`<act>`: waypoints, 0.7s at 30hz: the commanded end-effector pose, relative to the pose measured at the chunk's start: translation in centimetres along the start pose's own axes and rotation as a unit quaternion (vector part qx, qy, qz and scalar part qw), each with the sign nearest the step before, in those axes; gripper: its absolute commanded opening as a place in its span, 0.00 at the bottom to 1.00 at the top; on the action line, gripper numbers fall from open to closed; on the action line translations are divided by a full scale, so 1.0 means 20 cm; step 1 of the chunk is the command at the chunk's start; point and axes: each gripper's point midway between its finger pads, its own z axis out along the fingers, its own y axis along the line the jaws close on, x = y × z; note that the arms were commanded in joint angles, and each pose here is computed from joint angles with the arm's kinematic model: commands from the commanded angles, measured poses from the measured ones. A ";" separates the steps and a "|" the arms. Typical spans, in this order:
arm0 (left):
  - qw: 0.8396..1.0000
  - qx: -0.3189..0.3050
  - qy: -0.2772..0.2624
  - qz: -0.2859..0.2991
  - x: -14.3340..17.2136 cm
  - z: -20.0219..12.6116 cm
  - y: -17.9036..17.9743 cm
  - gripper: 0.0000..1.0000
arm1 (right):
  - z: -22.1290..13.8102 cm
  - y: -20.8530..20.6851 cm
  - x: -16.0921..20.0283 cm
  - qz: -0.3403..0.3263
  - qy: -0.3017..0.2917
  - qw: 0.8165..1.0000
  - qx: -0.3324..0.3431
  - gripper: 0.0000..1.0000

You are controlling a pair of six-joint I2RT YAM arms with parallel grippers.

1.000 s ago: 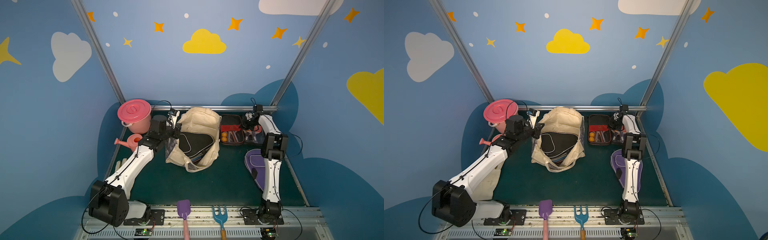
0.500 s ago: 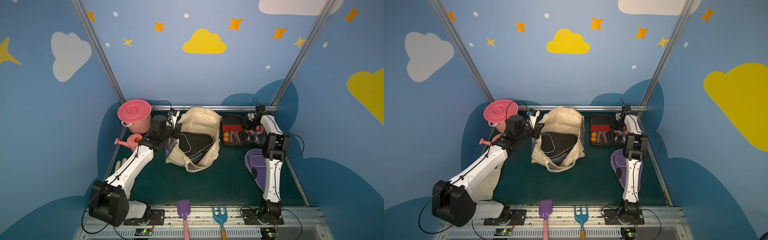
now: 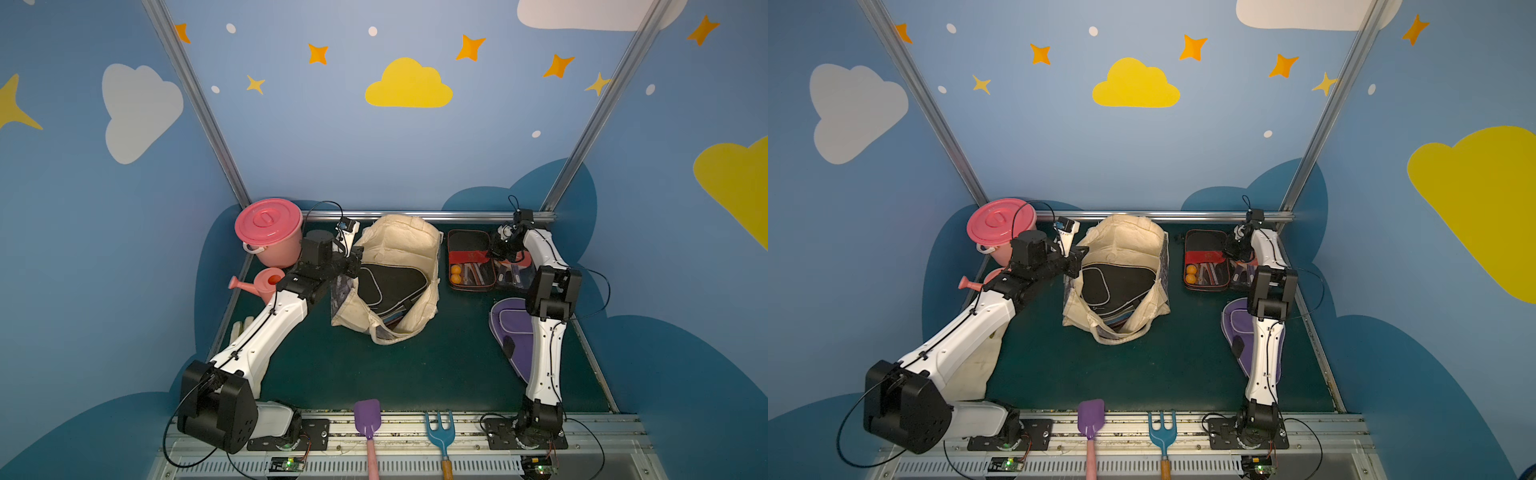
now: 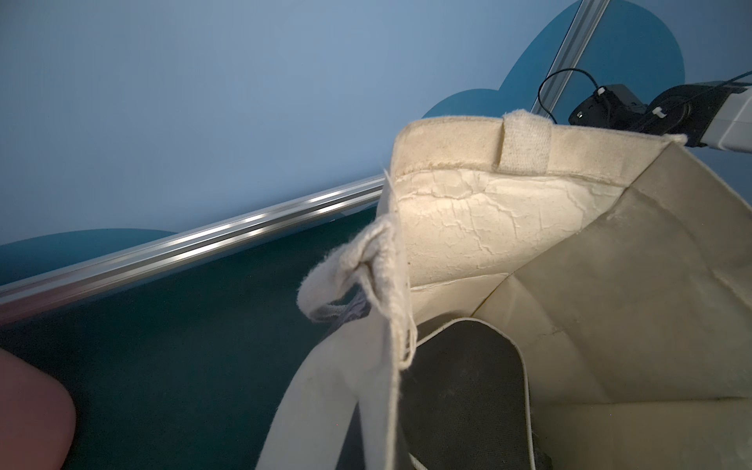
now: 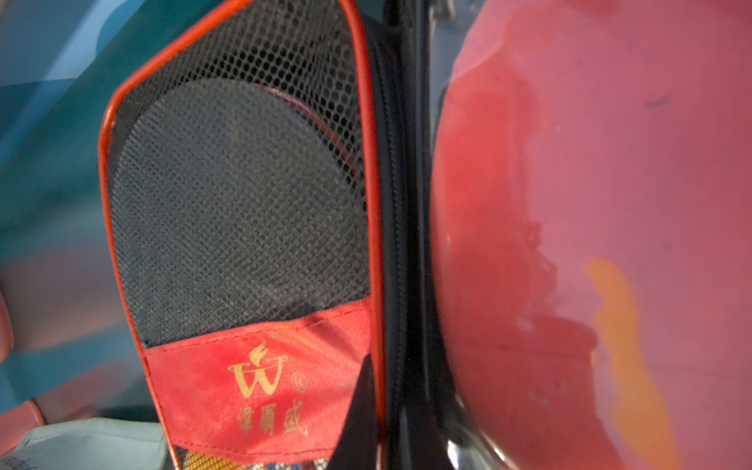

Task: Remove the ping pong set from the canvas bag
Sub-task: Place the ping pong set at the center of the board.

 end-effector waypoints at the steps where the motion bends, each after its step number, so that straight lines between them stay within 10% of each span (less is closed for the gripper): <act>1: 0.997 0.027 -0.071 0.023 -0.19 -0.05 -0.07 0.04 | 0.05 -0.12 0.10 0.011 0.040 0.997 0.058 0.00; 21: 0.996 0.032 -0.075 0.029 -0.21 -0.08 -0.09 0.04 | -0.09 0.05 0.04 -0.016 0.012 1.000 0.015 0.32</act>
